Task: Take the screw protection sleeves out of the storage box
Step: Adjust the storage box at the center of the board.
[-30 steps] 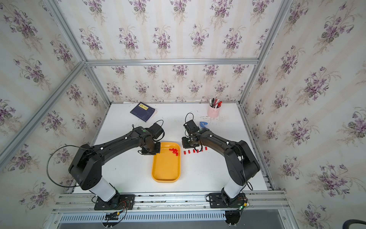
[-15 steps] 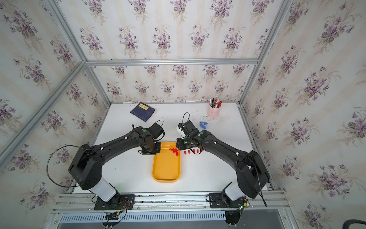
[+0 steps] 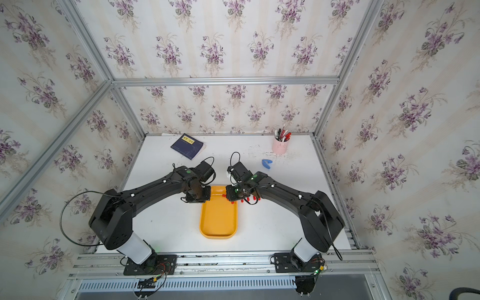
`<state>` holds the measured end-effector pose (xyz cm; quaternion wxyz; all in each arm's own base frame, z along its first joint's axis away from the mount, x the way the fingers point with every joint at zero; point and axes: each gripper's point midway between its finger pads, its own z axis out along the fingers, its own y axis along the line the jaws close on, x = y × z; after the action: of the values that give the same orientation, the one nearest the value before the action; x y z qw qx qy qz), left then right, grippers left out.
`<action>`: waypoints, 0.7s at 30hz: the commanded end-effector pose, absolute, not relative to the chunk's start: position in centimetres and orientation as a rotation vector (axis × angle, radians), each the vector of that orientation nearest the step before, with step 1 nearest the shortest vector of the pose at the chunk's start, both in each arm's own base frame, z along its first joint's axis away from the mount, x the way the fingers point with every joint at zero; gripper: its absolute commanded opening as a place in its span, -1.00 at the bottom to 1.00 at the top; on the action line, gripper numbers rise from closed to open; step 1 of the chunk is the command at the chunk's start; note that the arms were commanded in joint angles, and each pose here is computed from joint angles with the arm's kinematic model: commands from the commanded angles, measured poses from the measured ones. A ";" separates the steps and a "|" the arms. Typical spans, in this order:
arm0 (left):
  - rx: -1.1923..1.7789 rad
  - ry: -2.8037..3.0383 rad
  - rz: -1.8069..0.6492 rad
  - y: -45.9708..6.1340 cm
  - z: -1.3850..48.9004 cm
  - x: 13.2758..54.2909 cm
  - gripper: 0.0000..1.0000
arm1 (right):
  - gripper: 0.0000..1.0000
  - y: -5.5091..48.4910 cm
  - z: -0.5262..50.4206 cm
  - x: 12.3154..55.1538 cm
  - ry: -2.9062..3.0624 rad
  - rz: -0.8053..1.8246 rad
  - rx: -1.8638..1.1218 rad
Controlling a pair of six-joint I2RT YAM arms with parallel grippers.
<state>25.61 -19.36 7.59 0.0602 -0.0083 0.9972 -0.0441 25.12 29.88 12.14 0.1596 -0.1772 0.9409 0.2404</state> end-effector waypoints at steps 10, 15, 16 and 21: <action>-0.096 3.018 -0.210 -20.1 6.0 25.5 -0.95 | -0.28 25.3 8.6 22.0 2.878 0.487 -0.329; -0.100 3.020 -0.209 -20.0 5.8 25.3 -0.95 | -0.29 25.1 8.1 21.1 2.901 0.465 -0.334; -0.101 3.017 -0.212 -20.0 5.9 25.4 -0.95 | -0.29 25.1 7.9 21.0 2.908 0.468 -0.338; -0.102 3.014 -0.221 -20.1 6.0 25.4 -0.95 | -0.30 26.1 7.2 20.3 2.928 0.465 -0.375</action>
<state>25.59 -20.14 6.18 0.0639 -0.0302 0.9948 -0.0735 20.44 25.76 7.34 0.0792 -0.1256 0.9761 0.1587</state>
